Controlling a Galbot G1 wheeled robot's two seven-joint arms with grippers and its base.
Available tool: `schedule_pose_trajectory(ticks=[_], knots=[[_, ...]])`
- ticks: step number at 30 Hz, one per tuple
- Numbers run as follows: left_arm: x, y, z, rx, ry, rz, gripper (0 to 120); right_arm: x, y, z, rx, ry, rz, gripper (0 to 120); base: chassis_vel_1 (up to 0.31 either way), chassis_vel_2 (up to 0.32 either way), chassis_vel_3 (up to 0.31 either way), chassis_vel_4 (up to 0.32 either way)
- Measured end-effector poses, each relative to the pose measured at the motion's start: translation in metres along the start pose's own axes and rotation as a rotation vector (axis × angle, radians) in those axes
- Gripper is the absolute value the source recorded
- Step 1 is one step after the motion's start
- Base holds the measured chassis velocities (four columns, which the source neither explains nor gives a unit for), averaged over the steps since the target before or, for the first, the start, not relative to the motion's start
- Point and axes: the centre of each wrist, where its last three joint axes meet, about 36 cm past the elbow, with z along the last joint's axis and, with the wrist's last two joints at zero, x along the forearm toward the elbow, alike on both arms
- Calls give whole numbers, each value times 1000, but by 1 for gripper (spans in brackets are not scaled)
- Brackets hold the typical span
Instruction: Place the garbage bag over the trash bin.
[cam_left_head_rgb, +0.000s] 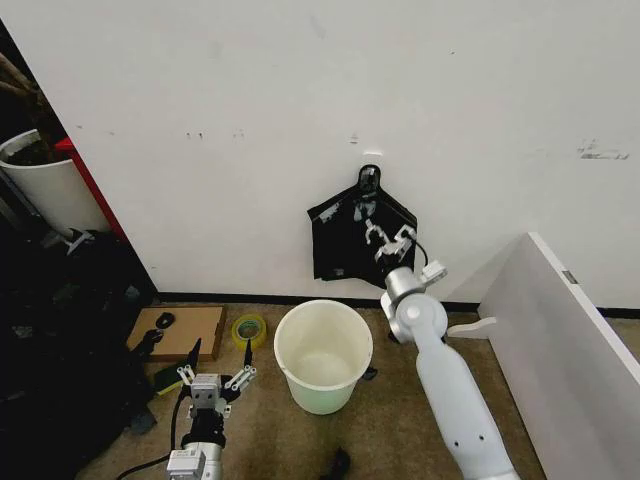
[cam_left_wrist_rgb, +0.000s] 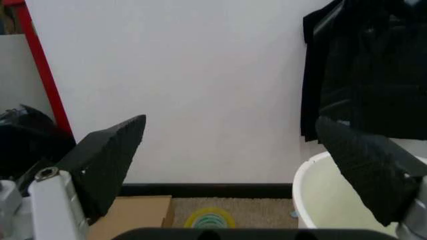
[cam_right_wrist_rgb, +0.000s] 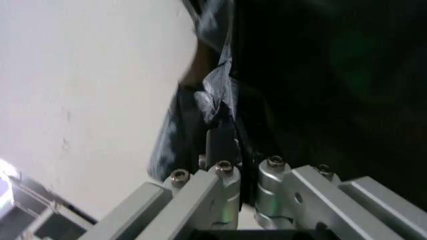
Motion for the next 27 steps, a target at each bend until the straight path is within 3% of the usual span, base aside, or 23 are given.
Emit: schedule_pose_trajectory(ticks=[27], knots=[[-4,0,1,5,-16,5,100,129,16,41,444,88,-38,0,0,0,0,0]])
